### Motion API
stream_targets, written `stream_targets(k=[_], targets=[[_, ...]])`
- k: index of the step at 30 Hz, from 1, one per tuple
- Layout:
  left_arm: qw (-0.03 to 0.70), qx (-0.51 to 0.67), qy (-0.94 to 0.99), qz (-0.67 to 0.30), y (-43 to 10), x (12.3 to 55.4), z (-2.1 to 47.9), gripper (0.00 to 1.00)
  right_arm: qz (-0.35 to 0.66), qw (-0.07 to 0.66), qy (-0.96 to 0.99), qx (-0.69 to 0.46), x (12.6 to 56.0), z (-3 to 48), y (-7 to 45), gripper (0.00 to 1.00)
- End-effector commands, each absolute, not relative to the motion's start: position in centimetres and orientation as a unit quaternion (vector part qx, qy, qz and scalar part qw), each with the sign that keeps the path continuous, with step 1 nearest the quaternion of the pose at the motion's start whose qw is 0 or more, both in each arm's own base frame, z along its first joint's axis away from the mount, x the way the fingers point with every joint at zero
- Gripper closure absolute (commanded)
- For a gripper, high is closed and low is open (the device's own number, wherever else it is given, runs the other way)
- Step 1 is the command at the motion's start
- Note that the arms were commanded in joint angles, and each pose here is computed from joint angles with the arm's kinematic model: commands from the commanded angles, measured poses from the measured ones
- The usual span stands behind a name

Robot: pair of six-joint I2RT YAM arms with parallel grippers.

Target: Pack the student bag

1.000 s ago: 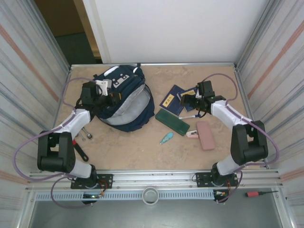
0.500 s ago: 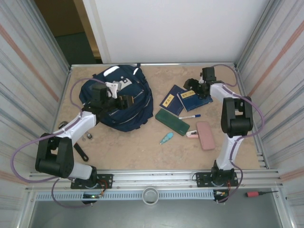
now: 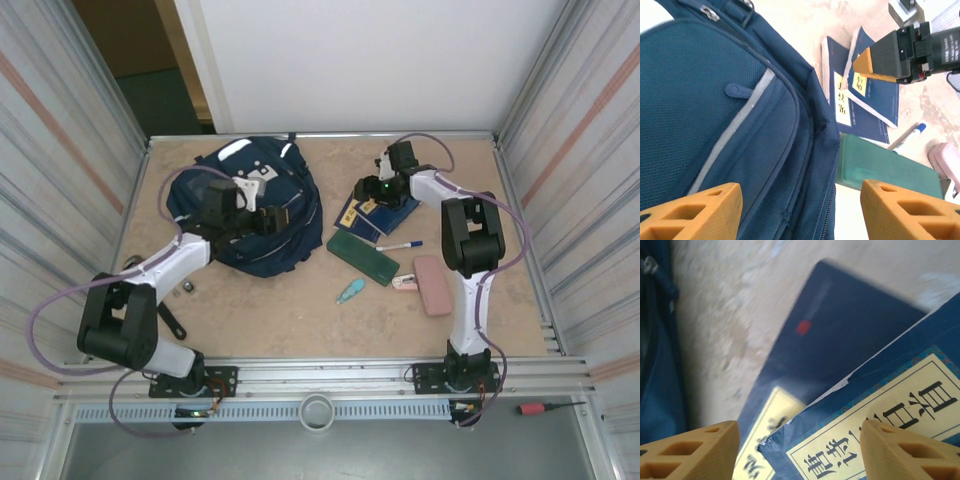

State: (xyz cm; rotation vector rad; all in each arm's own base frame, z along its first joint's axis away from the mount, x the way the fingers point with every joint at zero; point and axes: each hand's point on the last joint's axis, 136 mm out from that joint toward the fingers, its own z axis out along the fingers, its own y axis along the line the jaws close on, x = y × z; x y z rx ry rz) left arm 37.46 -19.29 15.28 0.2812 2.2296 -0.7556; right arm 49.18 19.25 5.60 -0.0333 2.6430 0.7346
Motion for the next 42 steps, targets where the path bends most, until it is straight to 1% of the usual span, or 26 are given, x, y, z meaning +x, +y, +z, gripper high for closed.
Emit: stream_targets(k=[1,5,8,12,13,15,17,21,27,30,37,40,42], targets=[[0.370,0.132,0.873,-0.289,-20.7,38.0,15.3,0.36,0.296,0.133,0.943,-0.067,46.5,4.7,21.0,0.41],[0.355,0.153,0.875,-0.293,-23.1,38.0,14.7,0.36,0.353,0.121,0.922,-0.105,44.7,7.5,22.7,0.46],[0.347,0.169,0.873,-0.299,-25.3,38.2,14.5,0.35,0.379,0.146,0.909,-0.092,44.0,10.2,21.7,0.45],[0.339,0.190,0.870,-0.304,-28.6,38.6,14.4,0.35,0.341,0.201,0.916,0.068,45.6,10.3,14.3,0.36],[0.339,0.194,0.870,-0.301,-29.5,38.9,14.3,0.36,0.328,0.211,0.915,0.108,45.8,9.9,12.3,0.31],[0.335,0.202,0.873,-0.293,-30.9,39.5,13.8,0.36,0.302,0.219,0.914,0.162,45.8,9.0,9.4,0.26],[0.331,0.209,0.875,-0.286,-32.2,40.1,13.0,0.36,0.283,0.219,0.915,0.185,45.6,8.2,8.1,0.21],[0.335,0.224,0.869,-0.288,-34.9,41.4,12.2,0.38,0.277,0.211,0.917,0.195,45.8,6.9,8.1,0.20],[0.328,0.241,0.866,-0.289,-37.9,44.0,10.5,0.48,0.277,0.203,0.917,0.201,46.1,5.8,8.4,0.23],[0.322,0.244,0.870,-0.283,-39.0,45.4,9.1,0.50,0.274,0.195,0.919,0.206,46.0,5.1,8.6,0.25],[0.301,0.250,0.886,-0.250,-40.0,47.8,5.9,0.49,0.262,0.186,0.922,0.216,46.1,4.0,8.6,0.25],[0.288,0.257,0.886,-0.259,-40.6,47.6,5.2,0.49,0.268,0.180,0.922,0.213,46.4,3.5,9.3,0.25],[0.276,0.264,0.883,-0.272,-40.9,46.8,5.1,0.51,0.283,0.178,0.918,0.213,46.6,3.5,10.0,0.25]])
